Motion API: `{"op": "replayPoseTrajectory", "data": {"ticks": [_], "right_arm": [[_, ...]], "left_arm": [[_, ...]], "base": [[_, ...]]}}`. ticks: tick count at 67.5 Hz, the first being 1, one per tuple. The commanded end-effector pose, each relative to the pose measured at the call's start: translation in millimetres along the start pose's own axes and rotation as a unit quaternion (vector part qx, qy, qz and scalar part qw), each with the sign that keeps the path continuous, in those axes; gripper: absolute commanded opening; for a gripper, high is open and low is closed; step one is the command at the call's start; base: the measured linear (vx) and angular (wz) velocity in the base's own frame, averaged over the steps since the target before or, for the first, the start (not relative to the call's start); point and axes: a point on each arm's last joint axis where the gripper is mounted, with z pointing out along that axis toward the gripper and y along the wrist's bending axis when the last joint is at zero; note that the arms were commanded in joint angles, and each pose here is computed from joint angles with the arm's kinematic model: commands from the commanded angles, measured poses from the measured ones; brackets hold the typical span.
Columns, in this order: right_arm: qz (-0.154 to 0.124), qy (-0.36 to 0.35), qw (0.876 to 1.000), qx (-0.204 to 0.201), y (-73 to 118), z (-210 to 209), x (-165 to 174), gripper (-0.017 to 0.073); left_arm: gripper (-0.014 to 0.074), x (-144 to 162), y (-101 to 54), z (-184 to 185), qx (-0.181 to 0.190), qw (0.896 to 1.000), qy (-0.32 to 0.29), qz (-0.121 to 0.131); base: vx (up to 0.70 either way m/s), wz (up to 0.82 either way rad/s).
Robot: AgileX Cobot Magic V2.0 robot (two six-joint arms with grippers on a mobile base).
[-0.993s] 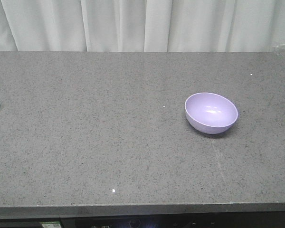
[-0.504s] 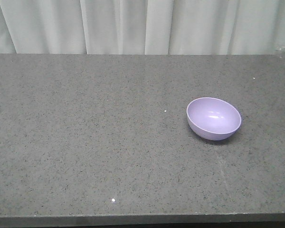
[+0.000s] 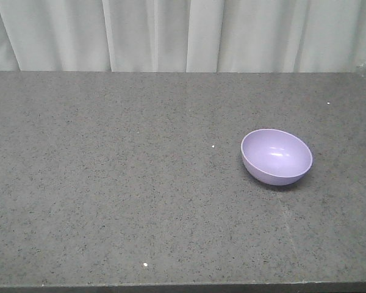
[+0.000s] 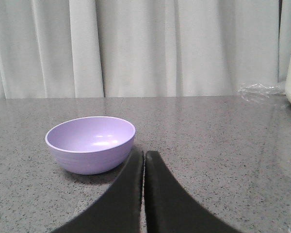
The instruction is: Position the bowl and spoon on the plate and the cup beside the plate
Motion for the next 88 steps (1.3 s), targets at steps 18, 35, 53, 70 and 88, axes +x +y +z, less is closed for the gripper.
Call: {"op": "replayPoseTrajectory", "data": {"ticks": [18,35,53,70,88], "right_arm": [[-0.005,-0.039,0.999,-0.006,1.0,-0.7,-5.9,-0.0003],[-0.005,-0.039,0.999,-0.006,1.0,-0.7,-5.9,-0.0003],[-0.005,-0.039,0.999,-0.006,1.0,-0.7,-5.9,-0.0003],[-0.005,-0.039,0.999,-0.006,1.0,-0.7,-5.9,-0.0003],[-0.005,-0.039,0.999,-0.006,1.0,-0.7,-5.9,-0.0003]], "left_arm": [[-0.0006,-9.8,-0.1,-2.1,0.001,0.999,-0.047,-0.009],[-0.0006,-9.8,-0.1,-2.1,0.001,0.999,-0.047,-0.009],[-0.0006,-9.8,-0.1,-2.1,0.001,0.999,-0.047,-0.009],[-0.0006,-9.8,-0.1,-2.1,0.001,0.999,-0.047,-0.009],[-0.0006,-9.8,-0.1,-2.1,0.001,0.999,-0.047,-0.009]], "base": [[0.01,0.00],[0.00,0.00],[0.00,0.00],[0.00,0.00],[0.00,0.00]]}}
